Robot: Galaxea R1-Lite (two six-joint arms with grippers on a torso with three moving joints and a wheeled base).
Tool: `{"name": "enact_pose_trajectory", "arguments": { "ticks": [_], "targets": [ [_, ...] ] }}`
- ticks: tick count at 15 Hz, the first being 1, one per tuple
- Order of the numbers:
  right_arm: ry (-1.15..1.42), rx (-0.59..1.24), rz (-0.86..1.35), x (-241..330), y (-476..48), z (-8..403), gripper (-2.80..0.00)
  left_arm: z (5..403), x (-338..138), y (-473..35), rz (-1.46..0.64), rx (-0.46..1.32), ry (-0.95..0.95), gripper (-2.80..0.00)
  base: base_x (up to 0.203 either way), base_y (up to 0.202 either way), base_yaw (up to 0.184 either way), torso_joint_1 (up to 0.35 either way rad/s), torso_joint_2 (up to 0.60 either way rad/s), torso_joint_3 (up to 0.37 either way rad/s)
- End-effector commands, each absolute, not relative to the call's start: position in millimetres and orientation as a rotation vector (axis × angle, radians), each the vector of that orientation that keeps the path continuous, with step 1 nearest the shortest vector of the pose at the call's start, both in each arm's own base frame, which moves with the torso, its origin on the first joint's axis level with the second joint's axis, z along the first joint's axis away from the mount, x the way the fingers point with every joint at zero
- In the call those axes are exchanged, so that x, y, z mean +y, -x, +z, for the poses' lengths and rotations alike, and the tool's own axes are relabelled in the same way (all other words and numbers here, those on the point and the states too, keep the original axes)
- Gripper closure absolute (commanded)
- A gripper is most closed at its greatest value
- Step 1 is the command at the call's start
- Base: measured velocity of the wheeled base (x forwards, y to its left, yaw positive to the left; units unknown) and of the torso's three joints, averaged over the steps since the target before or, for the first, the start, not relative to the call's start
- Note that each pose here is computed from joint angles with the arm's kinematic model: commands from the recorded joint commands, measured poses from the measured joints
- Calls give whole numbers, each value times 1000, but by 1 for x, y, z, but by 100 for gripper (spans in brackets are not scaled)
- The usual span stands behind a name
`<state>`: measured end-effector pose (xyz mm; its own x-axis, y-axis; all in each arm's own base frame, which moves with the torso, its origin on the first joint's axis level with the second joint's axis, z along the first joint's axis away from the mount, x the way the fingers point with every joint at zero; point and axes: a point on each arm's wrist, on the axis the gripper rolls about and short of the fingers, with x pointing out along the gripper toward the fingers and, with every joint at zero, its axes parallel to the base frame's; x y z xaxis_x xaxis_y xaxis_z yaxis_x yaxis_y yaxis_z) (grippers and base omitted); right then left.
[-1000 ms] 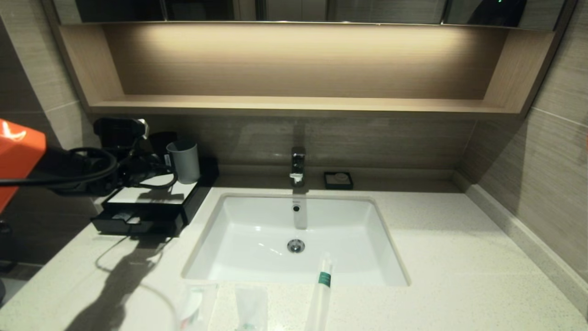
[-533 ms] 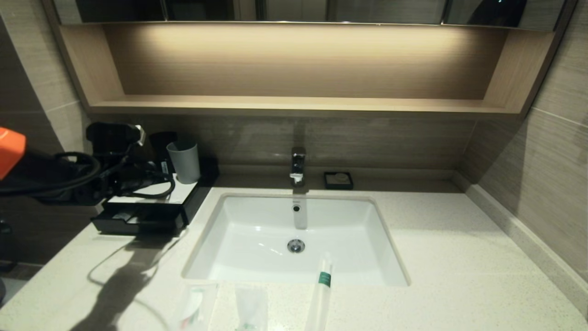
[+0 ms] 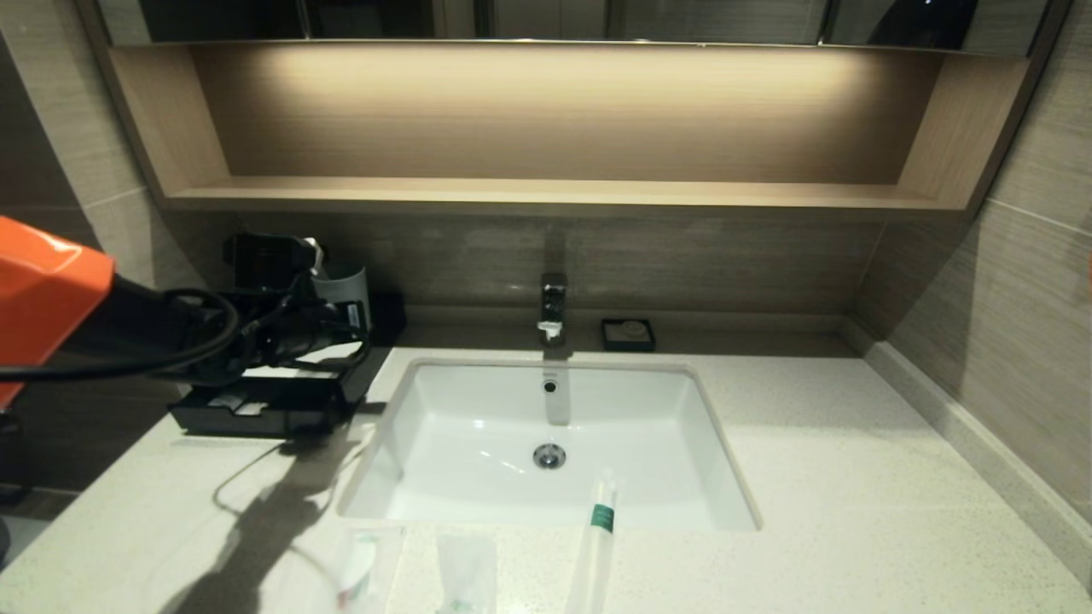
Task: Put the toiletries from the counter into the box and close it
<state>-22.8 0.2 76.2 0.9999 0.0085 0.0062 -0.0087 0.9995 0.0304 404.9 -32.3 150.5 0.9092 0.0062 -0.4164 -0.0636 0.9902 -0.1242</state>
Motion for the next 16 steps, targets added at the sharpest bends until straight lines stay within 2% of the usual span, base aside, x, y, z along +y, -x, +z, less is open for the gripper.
{"name": "enact_pose_trajectory", "arguments": {
  "ticks": [1, 8, 16],
  "targets": [
    [-31, -6, 9, 0, 23, 76, 0, 140, -34, -414, 39, 443, 132, 0, 0, 0, 0, 0, 0, 0],
    [-31, -5, 9, 0, 23, 76, 0, 121, -32, -432, 69, 448, 112, 0, 0, 0, 0, 0, 0, 0],
    [-31, -5, 9, 0, 23, 76, 0, 122, -28, -444, 80, 422, 102, 0, 0, 0, 0, 0, 0, 0]
  ]
}}
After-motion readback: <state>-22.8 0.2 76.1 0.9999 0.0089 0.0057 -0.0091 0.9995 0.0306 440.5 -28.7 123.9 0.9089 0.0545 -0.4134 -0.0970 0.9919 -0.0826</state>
